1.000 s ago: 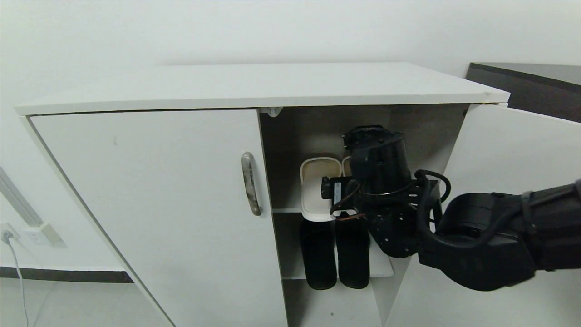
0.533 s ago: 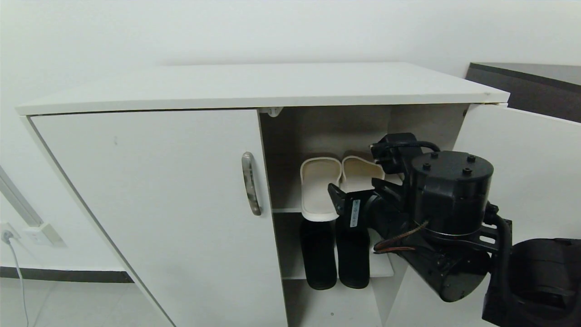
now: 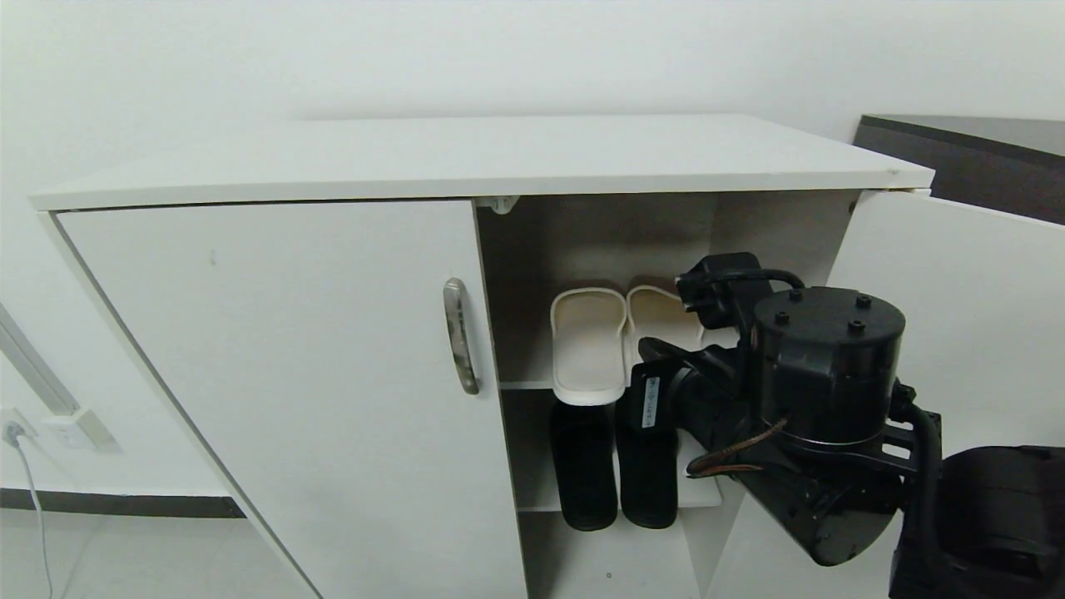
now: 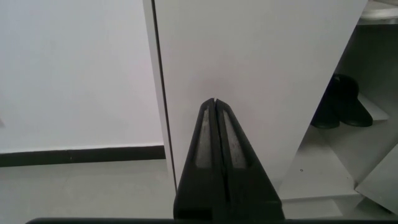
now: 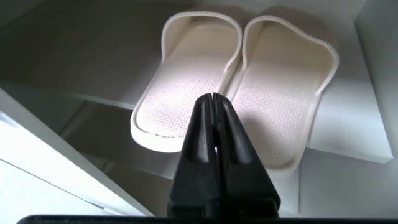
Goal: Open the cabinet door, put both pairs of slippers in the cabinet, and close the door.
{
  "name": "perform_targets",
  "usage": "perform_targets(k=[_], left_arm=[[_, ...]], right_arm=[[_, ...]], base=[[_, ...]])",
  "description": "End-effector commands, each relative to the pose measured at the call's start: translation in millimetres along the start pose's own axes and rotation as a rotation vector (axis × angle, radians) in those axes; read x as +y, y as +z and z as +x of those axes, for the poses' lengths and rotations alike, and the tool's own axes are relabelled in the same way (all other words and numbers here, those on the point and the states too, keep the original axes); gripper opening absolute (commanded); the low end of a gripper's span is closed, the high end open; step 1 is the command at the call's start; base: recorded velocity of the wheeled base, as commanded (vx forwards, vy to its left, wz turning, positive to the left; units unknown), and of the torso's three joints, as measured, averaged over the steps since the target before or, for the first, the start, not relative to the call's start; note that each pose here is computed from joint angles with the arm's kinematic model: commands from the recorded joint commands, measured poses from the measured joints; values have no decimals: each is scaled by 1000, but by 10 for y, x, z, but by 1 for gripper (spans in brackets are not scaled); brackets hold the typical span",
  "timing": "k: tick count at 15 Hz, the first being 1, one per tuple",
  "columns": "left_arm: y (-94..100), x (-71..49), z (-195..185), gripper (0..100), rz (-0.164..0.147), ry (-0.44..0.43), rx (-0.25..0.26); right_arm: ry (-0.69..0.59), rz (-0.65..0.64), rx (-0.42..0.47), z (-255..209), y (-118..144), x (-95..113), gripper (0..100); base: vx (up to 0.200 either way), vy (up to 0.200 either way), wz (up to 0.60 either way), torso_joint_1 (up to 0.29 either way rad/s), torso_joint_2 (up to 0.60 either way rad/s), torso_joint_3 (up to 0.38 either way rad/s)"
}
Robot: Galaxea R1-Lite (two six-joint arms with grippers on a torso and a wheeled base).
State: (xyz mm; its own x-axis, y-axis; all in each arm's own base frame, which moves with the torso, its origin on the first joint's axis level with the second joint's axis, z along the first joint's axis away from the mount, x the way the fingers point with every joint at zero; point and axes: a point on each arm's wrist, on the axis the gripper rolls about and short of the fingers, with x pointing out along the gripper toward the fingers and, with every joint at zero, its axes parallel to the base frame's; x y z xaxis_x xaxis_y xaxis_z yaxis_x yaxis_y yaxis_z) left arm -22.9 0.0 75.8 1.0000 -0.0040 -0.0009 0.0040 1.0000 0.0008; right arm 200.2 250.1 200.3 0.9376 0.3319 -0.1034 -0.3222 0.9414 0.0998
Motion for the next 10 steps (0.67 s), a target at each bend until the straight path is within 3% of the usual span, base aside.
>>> perform_targets(k=[1,10], left_arm=[[0,0,1,0,-1,-2,1],[0,0,1,0,-1,-2,1]], right_arm=[[0,-4,6,0,-23,10,0],[2,-6,11,0,-43,7,0]], base=[[-200,0,0,2,7,7],[-200,0,0,-1,2,1]])
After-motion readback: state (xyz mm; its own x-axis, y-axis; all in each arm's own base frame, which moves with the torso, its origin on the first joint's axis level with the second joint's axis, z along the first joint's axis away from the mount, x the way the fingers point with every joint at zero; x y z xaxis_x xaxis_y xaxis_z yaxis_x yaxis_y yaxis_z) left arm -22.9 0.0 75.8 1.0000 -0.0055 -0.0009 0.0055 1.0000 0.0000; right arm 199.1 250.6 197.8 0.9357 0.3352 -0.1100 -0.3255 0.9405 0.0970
